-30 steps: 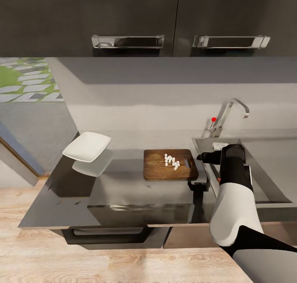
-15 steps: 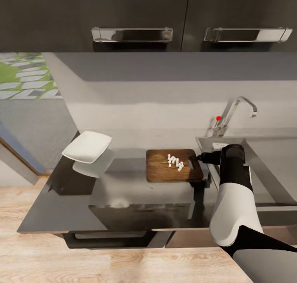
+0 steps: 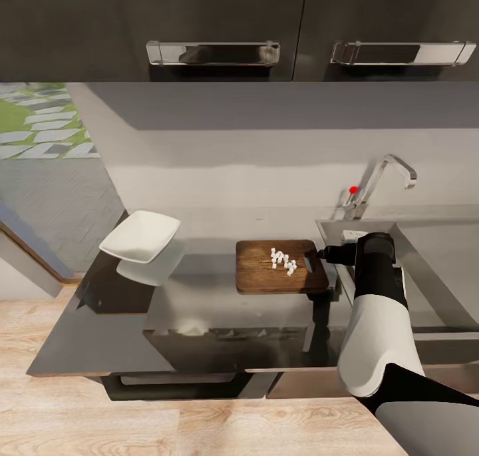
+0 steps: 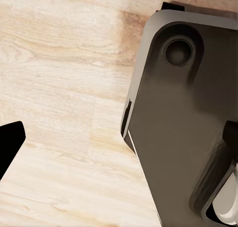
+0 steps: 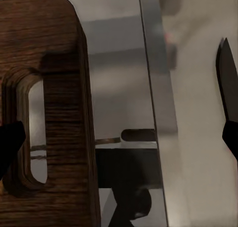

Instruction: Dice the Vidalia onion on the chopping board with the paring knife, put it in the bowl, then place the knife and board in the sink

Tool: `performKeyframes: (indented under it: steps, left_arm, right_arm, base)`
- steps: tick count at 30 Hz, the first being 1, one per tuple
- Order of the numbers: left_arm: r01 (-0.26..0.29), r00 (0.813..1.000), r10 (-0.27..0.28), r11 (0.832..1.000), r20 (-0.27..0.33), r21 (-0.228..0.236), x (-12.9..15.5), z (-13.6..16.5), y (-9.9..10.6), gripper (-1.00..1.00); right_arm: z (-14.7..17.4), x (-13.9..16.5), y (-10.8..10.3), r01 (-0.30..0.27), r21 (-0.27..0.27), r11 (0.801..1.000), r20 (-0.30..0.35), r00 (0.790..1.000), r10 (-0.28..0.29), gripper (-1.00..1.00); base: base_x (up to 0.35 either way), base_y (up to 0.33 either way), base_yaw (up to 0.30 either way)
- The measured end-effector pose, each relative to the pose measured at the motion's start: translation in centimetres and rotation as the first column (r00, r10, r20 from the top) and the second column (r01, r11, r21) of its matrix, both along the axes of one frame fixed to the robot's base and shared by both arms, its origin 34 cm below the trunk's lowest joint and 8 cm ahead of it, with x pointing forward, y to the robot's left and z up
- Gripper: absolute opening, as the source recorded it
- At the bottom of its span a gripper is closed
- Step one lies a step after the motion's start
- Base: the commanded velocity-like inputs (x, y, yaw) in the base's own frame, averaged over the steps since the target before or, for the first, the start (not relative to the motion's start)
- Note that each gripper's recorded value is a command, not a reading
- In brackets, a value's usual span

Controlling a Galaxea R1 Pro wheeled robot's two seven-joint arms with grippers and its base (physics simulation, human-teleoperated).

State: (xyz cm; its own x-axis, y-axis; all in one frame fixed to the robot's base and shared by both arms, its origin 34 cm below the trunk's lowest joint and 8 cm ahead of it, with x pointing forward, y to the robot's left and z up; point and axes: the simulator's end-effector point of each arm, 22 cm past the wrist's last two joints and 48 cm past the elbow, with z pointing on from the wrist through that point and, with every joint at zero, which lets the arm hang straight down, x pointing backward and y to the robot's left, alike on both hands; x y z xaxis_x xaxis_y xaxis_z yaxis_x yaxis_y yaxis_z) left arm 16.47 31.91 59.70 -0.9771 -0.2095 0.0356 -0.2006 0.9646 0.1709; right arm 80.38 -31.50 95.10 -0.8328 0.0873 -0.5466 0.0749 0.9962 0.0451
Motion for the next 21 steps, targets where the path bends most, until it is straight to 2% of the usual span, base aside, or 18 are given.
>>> performKeyframes:
  steps: [21]
  left_arm:
    - [0.000,1.000,0.000,1.000,-0.001,0.000,-0.02,-0.01,0.00,1.00]
  right_arm:
    - [-0.45,-0.08,0.27,-0.006,0.003,1.000,-0.009,1.000,0.006,1.00]
  base:
    - [0.012,0.004,0.000]
